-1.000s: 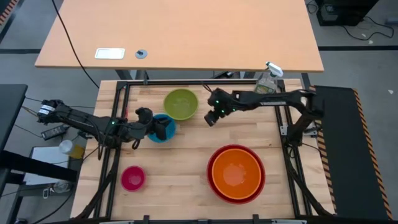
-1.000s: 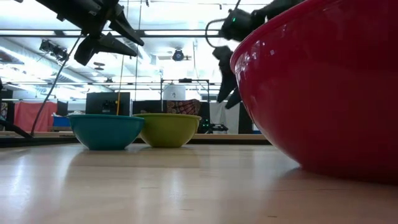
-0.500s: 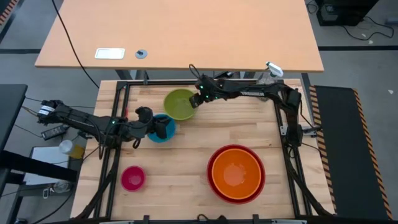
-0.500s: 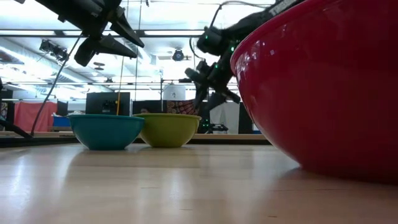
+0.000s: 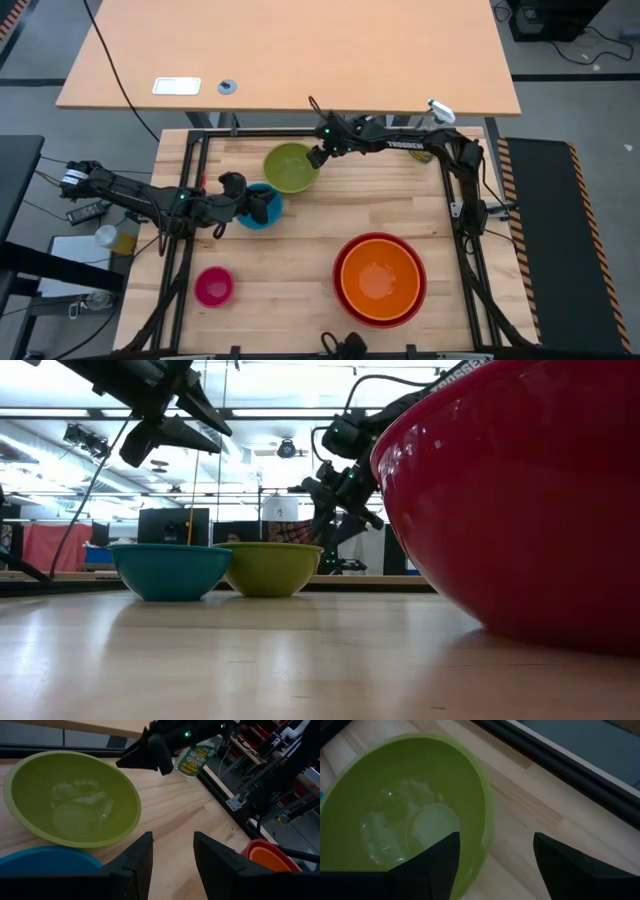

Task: Nest bowls inside each other
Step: Stack the green bowl on top of the orange bowl

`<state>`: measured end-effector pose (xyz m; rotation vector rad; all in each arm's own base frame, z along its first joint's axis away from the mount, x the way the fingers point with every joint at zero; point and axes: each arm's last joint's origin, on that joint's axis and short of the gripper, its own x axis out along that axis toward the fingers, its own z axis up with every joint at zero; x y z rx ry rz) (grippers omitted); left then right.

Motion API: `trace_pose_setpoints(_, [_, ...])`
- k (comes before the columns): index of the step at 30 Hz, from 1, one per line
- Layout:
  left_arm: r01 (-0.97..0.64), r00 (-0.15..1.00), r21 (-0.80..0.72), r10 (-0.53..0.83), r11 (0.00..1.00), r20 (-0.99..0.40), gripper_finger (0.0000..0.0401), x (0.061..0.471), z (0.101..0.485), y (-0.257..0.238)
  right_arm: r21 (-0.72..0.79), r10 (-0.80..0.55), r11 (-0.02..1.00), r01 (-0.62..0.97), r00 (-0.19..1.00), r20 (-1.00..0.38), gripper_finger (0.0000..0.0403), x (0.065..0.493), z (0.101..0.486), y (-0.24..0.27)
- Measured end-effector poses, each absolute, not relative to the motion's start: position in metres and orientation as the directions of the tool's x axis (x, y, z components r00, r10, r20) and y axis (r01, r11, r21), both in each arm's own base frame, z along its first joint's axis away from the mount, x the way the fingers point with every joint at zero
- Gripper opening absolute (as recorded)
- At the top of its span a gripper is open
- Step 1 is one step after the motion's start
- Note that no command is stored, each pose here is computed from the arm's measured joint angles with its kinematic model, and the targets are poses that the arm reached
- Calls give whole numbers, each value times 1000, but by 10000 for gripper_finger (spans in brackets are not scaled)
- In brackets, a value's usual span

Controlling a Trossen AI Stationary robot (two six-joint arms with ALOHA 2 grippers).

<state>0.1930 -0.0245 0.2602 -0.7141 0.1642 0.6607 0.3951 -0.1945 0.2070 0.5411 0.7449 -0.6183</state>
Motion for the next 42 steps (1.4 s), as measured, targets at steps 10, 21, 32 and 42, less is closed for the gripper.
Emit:
trace_pose_setpoints(10, [-612, 787, -556, 505, 563, -354, 144, 193, 260, -24, 169, -349, 697, 697, 536, -769, 253, 396, 184, -196])
trace_pose_setpoints(21, [-603, 792, -567, 504, 561, -344, 144, 194, 262, -25, 183, -323, 707, 683, 542, -776, 178, 404, 170, -190])
trace_pose_setpoints(32, [-609, 788, -559, 505, 562, -352, 144, 193, 261, -24, 253, -265, 712, 655, 584, -767, 22, 407, 172, -188])
trace_pose_setpoints(42, [-609, 788, -559, 505, 563, -352, 144, 193, 261, -25, 152, -204, 813, 563, 519, -830, 25, 408, 200, -187])
